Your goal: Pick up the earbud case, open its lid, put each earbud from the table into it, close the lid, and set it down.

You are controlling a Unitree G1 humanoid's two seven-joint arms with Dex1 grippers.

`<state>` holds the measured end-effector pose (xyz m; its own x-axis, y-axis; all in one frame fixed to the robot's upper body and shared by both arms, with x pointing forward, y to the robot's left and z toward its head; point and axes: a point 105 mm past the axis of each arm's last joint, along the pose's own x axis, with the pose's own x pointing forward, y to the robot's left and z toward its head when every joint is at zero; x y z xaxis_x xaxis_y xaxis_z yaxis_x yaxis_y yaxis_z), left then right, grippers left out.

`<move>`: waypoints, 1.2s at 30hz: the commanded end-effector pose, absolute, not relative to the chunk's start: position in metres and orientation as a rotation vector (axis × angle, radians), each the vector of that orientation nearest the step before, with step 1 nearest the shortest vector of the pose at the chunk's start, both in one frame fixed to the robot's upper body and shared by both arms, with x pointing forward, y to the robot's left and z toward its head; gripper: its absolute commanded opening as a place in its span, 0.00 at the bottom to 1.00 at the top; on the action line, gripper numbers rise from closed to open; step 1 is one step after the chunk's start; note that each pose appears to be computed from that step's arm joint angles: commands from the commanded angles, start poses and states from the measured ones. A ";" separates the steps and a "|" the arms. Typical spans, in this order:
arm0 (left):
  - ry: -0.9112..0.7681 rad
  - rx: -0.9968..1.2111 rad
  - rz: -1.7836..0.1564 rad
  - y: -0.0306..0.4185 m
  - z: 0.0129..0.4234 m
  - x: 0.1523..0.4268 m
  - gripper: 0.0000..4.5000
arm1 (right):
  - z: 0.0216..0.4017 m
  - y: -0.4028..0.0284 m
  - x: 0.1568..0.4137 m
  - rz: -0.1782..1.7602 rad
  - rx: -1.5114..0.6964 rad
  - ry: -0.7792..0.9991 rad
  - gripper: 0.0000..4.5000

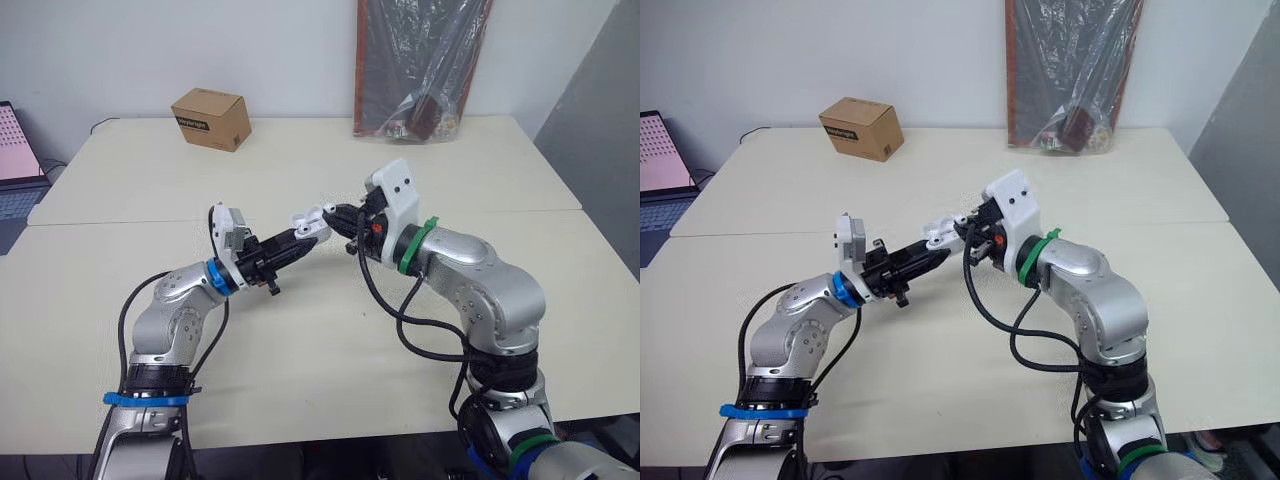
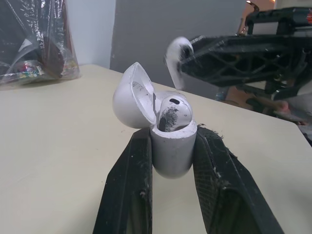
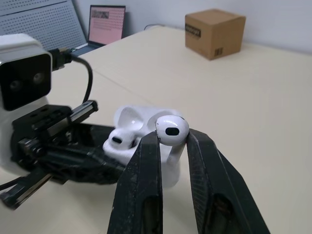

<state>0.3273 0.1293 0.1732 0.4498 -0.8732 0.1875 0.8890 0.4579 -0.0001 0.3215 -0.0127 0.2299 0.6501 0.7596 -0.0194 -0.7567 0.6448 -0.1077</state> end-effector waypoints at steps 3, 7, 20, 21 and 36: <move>-0.217 -0.076 -1.105 0.131 0.188 0.327 0.17 | 0.245 -0.007 0.321 0.856 -0.147 -0.137 0.08; -0.220 -0.075 -1.108 0.130 0.189 0.328 0.17 | 0.245 -0.003 0.319 0.880 -0.160 -0.147 0.08; -0.233 -0.079 -1.113 0.130 0.192 0.327 0.17 | 0.235 0.003 0.313 0.939 -0.182 -0.107 0.08; -0.234 -0.079 -1.113 0.130 0.192 0.327 0.17 | 0.235 0.003 0.313 0.939 -0.183 -0.106 0.08; -0.259 -0.056 -1.139 0.129 0.193 0.322 0.17 | 0.232 -0.001 0.319 0.907 -0.200 -0.083 0.08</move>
